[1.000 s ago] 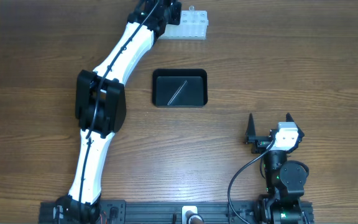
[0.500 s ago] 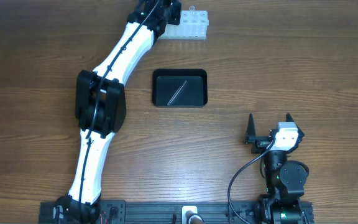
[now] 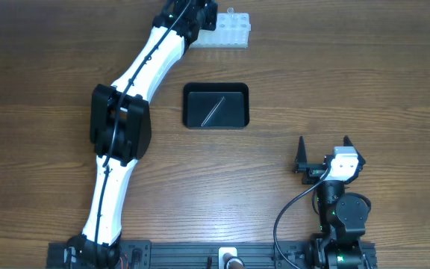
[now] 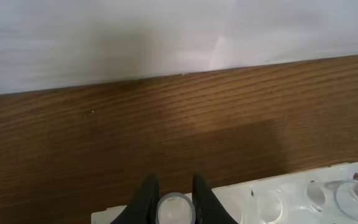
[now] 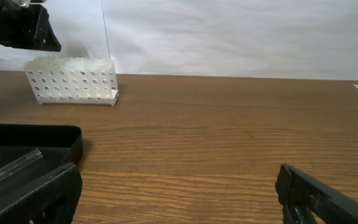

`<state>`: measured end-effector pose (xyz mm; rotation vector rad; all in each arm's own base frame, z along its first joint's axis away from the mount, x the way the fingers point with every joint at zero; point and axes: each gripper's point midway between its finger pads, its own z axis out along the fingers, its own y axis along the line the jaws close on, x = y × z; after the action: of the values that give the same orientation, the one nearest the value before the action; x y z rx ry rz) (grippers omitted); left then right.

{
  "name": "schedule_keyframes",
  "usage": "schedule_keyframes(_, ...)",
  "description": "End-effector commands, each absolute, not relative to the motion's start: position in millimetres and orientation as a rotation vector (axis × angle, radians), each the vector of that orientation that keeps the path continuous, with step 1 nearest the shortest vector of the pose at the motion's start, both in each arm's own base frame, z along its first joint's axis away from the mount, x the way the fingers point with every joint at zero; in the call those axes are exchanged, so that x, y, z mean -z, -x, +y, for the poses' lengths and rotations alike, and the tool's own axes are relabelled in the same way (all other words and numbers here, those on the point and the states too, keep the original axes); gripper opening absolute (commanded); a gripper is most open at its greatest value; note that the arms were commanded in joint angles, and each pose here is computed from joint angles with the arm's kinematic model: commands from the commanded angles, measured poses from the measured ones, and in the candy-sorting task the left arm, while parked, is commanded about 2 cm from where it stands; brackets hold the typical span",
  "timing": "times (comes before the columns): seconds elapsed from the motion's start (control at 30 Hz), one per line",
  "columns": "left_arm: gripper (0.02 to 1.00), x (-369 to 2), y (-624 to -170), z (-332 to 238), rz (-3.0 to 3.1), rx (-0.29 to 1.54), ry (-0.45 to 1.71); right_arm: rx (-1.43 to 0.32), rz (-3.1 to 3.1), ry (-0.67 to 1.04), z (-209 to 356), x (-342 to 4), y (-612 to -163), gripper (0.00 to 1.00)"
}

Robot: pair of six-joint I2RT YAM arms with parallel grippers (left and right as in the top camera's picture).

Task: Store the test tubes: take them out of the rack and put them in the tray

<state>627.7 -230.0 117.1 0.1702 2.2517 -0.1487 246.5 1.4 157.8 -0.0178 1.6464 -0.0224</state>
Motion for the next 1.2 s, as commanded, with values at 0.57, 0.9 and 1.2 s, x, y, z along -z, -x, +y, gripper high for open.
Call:
schedule_keyframes(0.57,0.038,-263.2,-613.3,-220.7,2.031,0.195,-0.131,0.006,1.643,0.023,4.3,-157.1,-246.1,0.993)
schedule_keyframes(0.9,0.038,-313.8,-573.4,-205.3,2.057,0.218,-0.093,0.006,1.643,0.023,4.3,-157.1,-246.1,0.991)
schedule_keyframes(1.2,0.038,-263.7,-499.2,-196.2,2.439,0.275,-0.079,0.005,1.643,0.023,4.3,-157.1,-246.1,0.991)
